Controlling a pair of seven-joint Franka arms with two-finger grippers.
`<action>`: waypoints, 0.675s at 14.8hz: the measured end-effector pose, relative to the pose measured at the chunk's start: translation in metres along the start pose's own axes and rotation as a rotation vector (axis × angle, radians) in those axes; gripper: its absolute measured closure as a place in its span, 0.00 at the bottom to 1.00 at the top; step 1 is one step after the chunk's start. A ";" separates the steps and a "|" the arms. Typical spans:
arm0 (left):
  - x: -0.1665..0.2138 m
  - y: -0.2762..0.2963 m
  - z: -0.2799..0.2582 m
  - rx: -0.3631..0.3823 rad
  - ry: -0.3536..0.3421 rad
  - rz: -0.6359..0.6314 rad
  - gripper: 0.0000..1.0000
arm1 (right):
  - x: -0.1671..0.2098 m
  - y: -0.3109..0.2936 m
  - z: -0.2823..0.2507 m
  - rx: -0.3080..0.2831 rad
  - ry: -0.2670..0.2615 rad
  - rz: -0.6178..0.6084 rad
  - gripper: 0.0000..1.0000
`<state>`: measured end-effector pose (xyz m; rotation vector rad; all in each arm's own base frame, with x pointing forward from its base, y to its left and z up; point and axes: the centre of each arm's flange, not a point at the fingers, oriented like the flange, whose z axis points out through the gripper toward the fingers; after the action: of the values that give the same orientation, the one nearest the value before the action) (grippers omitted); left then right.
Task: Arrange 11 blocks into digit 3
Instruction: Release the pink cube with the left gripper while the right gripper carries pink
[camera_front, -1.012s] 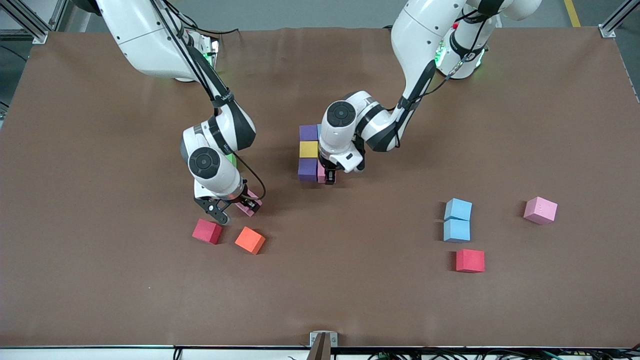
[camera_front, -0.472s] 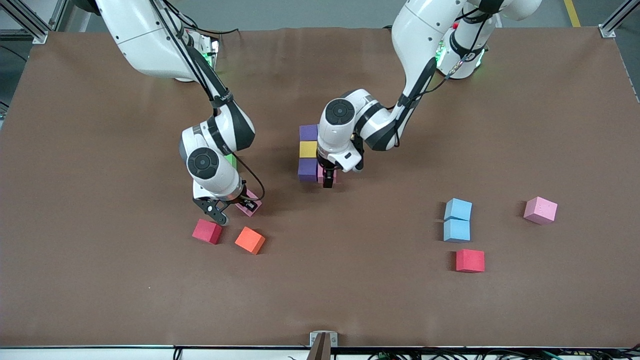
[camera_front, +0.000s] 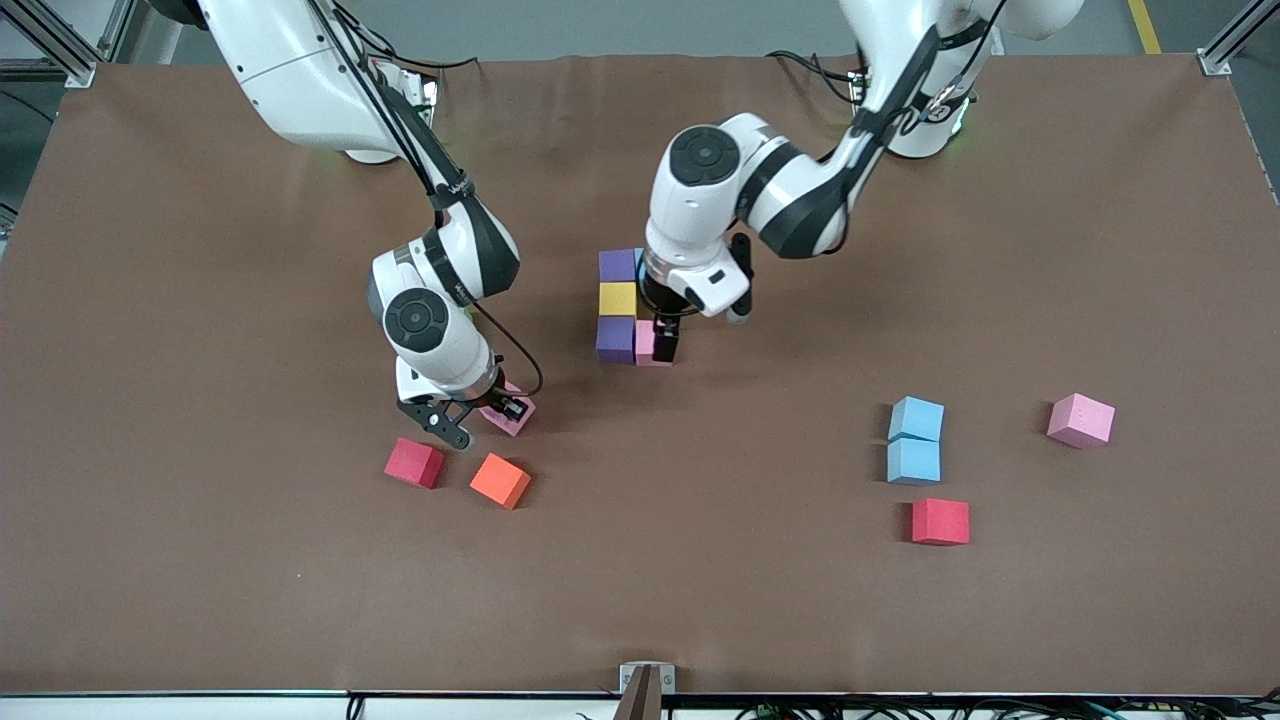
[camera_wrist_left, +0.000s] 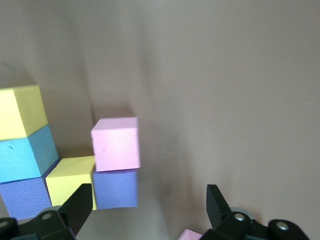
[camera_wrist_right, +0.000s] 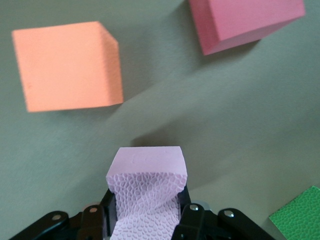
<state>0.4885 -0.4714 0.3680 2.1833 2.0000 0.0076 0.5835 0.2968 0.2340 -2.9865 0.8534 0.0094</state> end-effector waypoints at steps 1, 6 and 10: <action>0.013 0.015 -0.018 -0.002 0.007 0.016 0.00 | -0.002 -0.003 -0.002 0.005 0.003 -0.036 0.50; 0.096 0.087 -0.070 0.000 0.046 0.130 0.00 | -0.013 -0.024 -0.019 0.033 0.022 -0.241 0.50; 0.185 0.133 -0.089 -0.015 0.067 0.214 0.00 | -0.015 -0.043 -0.037 0.001 -0.005 -0.416 0.50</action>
<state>0.6260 -0.2870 0.4516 2.4058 1.7822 0.1264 0.5930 0.3396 0.2725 -3.0957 0.2186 0.0050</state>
